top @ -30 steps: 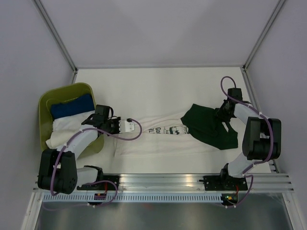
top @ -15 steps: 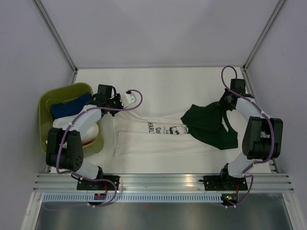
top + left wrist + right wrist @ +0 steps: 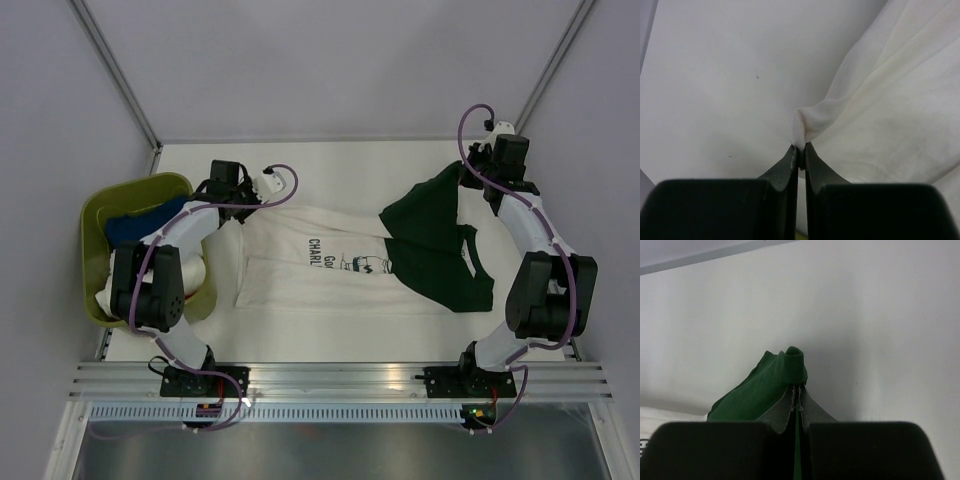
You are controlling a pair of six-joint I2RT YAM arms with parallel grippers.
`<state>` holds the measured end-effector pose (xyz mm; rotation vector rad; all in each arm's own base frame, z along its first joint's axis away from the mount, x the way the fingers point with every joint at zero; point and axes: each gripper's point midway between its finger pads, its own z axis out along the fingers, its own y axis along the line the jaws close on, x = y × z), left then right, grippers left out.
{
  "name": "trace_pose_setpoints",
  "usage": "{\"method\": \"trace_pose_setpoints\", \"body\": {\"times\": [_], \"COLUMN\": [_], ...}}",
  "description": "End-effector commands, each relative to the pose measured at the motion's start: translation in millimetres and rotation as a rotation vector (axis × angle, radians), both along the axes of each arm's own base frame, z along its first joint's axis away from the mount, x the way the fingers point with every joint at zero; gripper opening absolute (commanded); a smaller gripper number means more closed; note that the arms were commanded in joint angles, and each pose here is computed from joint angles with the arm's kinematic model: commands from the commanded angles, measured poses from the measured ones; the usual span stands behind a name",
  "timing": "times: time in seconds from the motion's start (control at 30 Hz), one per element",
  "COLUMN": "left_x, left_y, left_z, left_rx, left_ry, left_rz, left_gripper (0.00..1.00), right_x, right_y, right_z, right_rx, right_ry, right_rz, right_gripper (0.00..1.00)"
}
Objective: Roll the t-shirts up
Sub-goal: Fold the tshirt
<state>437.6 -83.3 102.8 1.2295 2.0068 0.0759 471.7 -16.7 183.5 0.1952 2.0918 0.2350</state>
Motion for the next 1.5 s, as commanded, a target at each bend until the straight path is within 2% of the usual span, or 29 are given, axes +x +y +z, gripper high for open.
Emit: {"method": "trace_pose_setpoints", "body": {"times": [0.0,0.2,0.43,0.57,0.6,0.77,0.97,1.03,1.07,1.17,1.33,1.47], "left_x": [14,17,11,1,-3,-23,-49,-54,-56,-62,-77,-84], "left_y": [4,0,1,2,2,-3,-5,-4,-3,-7,-8,-5], "left_z": [11,14,10,6,3,4,-9,-12,-15,-15,-23,-32], "left_rx": [-0.018,-0.031,-0.030,-0.014,-0.007,0.015,0.064,0.066,0.066,0.050,0.037,0.068], "left_ry": [-0.047,-0.054,-0.043,-0.040,-0.034,-0.051,-0.051,-0.043,-0.038,-0.040,-0.001,0.015], "left_rz": [0.048,0.031,0.028,0.003,-0.008,-0.123,-0.247,-0.254,-0.260,-0.293,-0.349,-0.403], "left_gripper": [0.09,0.09,0.10,0.10,0.11,0.14,0.13,0.13,0.13,0.13,0.13,0.14], "right_x": [17,36,25,-10,-29,-85,-142,-154,-163,-178,-188,-198], "right_y": [2,0,15,19,18,-8,3,-4,-9,-14,-16,-5], "right_z": [47,93,94,84,76,65,23,18,9,-2,-2,-18], "right_rx": [-0.068,-0.129,-0.117,-0.111,-0.115,-0.206,-0.182,-0.214,-0.275,-0.337,-0.414,-0.438], "right_ry": [-0.178,-0.272,-0.268,-0.224,-0.203,-0.139,-0.026,-0.006,0.025,0.079,0.080,0.128], "right_rz": [0.078,0.108,0.166,0.139,0.119,-0.020,0.020,-0.012,0.016,0.036,0.095,0.228], "right_gripper": [0.01,0.01,0.01,0.01,0.01,0.01,0.00,0.01,0.01,0.01,0.01,0.03]}}
